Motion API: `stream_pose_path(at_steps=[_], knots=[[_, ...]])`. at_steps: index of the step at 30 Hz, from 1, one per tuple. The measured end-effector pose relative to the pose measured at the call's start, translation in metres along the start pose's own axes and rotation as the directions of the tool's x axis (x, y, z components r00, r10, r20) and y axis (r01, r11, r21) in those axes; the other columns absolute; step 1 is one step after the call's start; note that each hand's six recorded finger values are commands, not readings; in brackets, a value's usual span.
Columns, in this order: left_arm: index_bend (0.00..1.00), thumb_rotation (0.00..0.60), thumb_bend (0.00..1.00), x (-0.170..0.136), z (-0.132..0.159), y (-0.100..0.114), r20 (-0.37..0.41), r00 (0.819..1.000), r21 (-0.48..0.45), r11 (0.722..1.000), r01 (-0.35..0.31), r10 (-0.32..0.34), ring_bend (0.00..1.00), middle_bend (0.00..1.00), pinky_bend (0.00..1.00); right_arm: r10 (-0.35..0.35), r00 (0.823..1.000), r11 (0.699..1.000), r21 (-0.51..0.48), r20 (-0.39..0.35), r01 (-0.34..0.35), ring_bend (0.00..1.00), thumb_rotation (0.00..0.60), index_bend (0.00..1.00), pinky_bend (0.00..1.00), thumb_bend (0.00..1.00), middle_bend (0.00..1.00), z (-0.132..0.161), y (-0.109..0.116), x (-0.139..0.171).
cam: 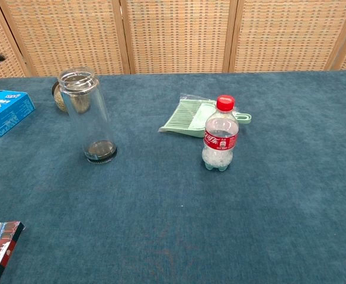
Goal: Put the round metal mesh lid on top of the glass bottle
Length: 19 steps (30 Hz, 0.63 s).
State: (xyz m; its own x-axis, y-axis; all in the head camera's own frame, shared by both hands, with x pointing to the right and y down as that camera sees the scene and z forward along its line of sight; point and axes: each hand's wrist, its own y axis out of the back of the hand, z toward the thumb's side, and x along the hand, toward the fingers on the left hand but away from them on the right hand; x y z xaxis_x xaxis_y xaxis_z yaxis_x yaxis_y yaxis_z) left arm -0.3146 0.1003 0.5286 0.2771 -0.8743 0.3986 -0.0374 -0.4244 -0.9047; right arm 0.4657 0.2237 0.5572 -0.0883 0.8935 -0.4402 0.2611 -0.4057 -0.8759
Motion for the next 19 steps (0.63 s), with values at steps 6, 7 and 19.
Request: stream_pose_path(at_steps=[6,7,19], knots=[[0.0,0.6,0.24,-0.052,-0.032,-0.029,-0.059,0.998,0.028,0.999,-0.018,0.019,0.0,0.0,0.0,-0.047,0.998,0.999,0.012,-0.044,0.047,0.0,0.6,0.04,0.0,0.05,0.0,0.01,0.005,0.003],[0.0,0.6,0.24,-0.062,-0.037,-0.035,-0.072,0.997,0.038,0.999,-0.02,0.023,0.0,0.0,0.0,-0.053,0.997,0.998,0.014,-0.051,0.054,0.0,0.6,0.04,0.0,0.05,0.0,0.011,0.005,0.004],[0.0,0.6,0.24,-0.131,-0.065,-0.078,-0.173,0.984,0.1,0.995,-0.023,0.04,0.0,0.0,0.0,-0.104,0.988,0.992,0.053,-0.115,0.111,0.0,0.6,0.04,0.0,0.05,0.0,0.027,0.008,0.009]])
